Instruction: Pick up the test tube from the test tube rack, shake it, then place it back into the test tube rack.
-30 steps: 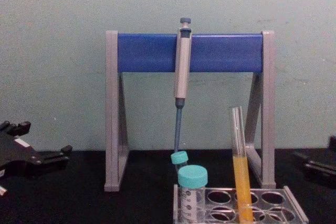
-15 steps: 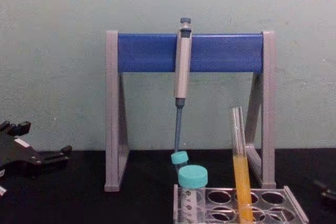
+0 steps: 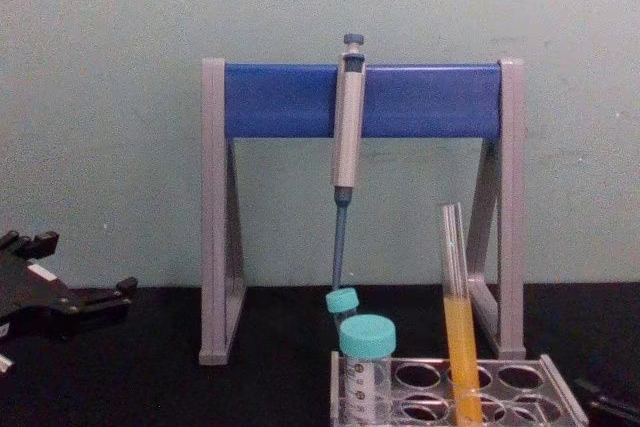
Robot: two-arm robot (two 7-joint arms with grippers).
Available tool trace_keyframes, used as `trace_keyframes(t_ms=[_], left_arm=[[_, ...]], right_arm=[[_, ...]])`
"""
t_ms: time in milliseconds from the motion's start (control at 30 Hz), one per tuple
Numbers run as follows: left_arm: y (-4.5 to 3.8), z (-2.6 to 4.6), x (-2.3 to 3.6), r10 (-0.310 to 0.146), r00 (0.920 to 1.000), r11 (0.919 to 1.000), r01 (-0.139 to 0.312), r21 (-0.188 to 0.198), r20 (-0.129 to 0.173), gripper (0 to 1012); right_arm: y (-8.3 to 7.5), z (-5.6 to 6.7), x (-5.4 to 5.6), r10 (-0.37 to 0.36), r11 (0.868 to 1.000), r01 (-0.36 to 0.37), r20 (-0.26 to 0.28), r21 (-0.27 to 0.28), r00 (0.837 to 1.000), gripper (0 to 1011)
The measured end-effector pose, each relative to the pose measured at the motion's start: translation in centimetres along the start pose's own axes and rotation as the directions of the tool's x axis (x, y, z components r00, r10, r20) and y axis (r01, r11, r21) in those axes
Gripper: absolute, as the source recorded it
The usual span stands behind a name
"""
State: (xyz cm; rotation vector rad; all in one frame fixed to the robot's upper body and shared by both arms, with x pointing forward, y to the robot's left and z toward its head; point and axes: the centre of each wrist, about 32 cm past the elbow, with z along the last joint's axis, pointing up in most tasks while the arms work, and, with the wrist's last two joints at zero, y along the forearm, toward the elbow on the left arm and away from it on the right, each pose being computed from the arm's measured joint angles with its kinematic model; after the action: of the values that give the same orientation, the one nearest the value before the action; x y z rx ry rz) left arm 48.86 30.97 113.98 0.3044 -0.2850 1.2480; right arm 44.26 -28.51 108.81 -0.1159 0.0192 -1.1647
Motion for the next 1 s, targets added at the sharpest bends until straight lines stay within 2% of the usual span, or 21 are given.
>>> trace_keyframes(t_ms=[1000], left_arm=[[0.00, 0.00, 0.00, 0.000, 1.0000, 1.0000, 0.000, 0.000, 0.000, 1001]], right_arm=[[-0.02, 0.09, 0.04, 0.002, 1.000, -0.002, 0.001, 0.002, 1.000, 1000]])
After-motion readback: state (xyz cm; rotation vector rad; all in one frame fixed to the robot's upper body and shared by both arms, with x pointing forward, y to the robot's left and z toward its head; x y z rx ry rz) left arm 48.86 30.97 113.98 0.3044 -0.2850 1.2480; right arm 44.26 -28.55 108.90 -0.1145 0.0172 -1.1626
